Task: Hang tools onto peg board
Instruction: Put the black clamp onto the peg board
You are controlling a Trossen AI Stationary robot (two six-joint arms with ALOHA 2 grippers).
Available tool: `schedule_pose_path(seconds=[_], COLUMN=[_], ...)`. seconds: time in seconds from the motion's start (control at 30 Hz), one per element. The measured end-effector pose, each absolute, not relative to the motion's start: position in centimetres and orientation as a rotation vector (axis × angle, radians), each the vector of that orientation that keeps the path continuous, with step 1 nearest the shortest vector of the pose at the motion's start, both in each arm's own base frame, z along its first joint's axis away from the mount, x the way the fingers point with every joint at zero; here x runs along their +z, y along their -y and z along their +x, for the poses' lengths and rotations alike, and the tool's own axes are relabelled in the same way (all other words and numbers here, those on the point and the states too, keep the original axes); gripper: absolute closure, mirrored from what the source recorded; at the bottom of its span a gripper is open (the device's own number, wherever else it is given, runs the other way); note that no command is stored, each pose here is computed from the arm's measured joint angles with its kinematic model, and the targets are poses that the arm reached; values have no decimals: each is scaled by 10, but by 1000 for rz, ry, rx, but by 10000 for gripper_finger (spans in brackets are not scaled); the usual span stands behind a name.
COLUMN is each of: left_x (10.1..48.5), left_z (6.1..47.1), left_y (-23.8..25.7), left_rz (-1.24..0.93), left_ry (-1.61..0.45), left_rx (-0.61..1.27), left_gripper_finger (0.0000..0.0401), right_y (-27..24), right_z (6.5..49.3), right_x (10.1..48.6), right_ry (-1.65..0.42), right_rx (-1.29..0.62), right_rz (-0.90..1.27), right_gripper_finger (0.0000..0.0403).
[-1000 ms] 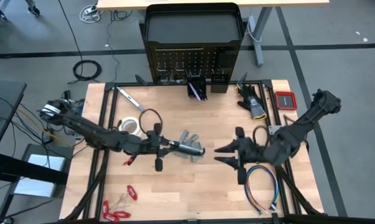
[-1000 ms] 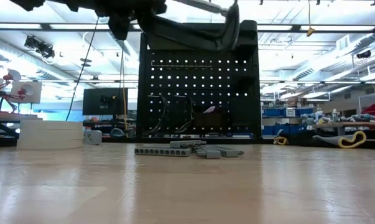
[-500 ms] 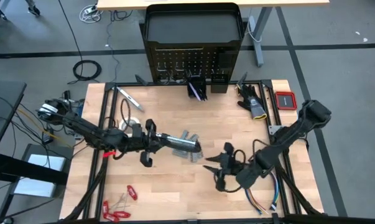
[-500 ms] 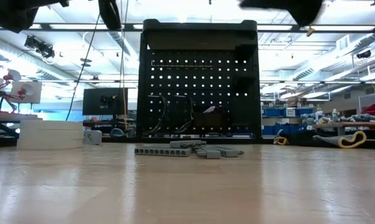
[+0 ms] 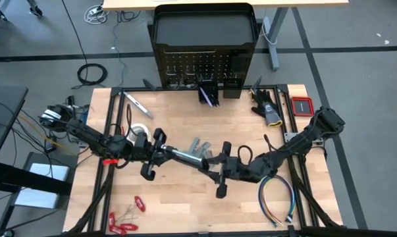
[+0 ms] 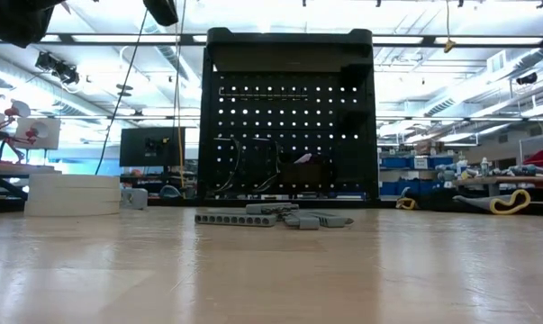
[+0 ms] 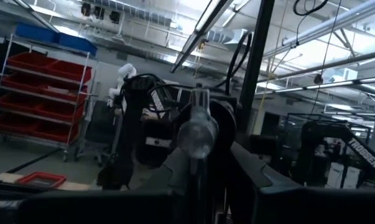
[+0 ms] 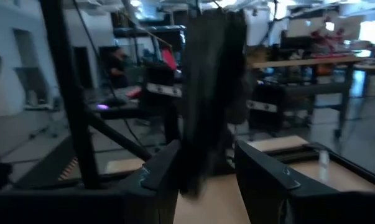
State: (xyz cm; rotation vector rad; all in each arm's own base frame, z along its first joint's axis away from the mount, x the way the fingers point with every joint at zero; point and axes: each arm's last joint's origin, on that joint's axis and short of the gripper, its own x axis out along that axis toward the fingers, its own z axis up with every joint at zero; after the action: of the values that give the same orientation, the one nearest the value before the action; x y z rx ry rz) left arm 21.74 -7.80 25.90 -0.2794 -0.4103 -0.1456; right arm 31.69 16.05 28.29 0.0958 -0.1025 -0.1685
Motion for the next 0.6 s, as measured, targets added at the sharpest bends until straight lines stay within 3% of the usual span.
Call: schedule_pose_path(seconds=[0.2, 0.43, 0.6], left_x=[257, 256, 256], left_z=[219, 220, 220], left_y=[78, 79, 79], left_rz=[-308, -320, -300], left_ry=[418, 432, 433], left_rx=[-126, -95, -91], left_gripper_finger=[339, 339, 338], right_y=[-155, -148, -148], right_z=[321, 324, 324], right_x=[286, 286, 286], right_ry=[115, 116, 118], right_rx=[-186, -207, -208], right_rz=[103, 127, 124], right_gripper_finger=[258, 320, 322])
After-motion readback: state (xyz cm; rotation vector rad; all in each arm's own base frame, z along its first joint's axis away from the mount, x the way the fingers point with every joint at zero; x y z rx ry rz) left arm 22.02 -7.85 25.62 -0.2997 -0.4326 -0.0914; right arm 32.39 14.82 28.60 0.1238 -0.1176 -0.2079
